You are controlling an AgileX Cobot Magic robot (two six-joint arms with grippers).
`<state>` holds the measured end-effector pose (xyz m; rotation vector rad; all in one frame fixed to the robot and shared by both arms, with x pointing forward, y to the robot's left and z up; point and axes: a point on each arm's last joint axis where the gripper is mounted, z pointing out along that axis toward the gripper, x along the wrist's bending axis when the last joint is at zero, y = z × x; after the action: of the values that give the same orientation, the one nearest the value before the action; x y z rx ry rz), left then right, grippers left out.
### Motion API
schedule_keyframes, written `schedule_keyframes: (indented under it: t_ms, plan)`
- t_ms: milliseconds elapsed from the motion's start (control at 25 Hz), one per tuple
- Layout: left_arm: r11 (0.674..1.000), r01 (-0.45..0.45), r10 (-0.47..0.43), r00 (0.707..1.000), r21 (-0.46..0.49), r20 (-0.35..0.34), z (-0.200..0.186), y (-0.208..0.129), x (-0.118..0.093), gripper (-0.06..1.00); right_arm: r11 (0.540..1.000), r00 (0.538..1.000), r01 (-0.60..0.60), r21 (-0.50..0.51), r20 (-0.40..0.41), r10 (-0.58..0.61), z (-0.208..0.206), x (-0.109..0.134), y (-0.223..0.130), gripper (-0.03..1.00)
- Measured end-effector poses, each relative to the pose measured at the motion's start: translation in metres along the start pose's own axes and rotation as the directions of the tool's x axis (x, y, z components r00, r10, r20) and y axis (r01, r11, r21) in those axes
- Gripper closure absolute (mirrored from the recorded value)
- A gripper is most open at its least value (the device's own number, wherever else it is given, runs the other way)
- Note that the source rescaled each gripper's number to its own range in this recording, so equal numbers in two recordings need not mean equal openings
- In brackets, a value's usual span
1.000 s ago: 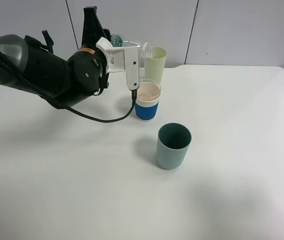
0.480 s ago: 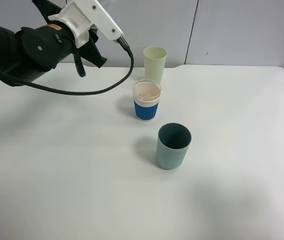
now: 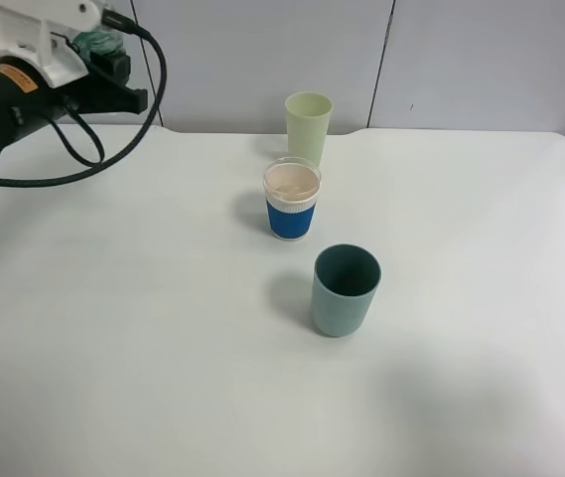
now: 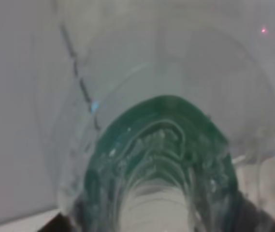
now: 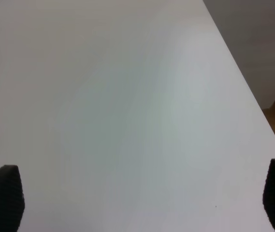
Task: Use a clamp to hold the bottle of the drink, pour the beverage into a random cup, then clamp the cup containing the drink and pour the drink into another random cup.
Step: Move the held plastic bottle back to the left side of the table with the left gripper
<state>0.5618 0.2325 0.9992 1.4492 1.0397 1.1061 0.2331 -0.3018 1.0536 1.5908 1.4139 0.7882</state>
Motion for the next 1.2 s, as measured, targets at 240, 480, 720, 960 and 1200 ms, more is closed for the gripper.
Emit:
schedule_keyframes:
  t_ms: [240,480,720,960,1200]
  plan:
    - [0.994,0.105,-0.105,0.994,0.015,0.037,0.004,-0.017,0.025,0.93,1.000,1.000,0.000,0.000,0.000,0.000,0.000,0.000,0.000,-0.02]
    - [0.995,0.081,-0.087,0.992,0.062,0.092,0.015,-0.049,0.019,0.93,1.000,1.000,0.000,0.000,0.000,0.000,0.000,0.000,0.000,-0.02]
    - [0.993,0.087,-0.095,0.990,0.076,0.107,0.023,-0.075,0.015,0.93,1.000,1.000,0.000,0.000,0.000,0.000,0.000,0.000,0.000,-0.02]
    - [0.992,0.094,-0.103,0.988,0.088,0.111,0.025,-0.088,0.013,0.93,1.000,1.000,0.000,0.000,0.000,0.000,0.000,0.000,0.000,-0.02]
    - [0.998,0.038,-0.044,0.991,0.050,0.128,0.029,-0.105,0.010,0.93,1.000,1.000,0.000,0.000,0.000,0.000,0.000,0.000,0.000,-0.02]
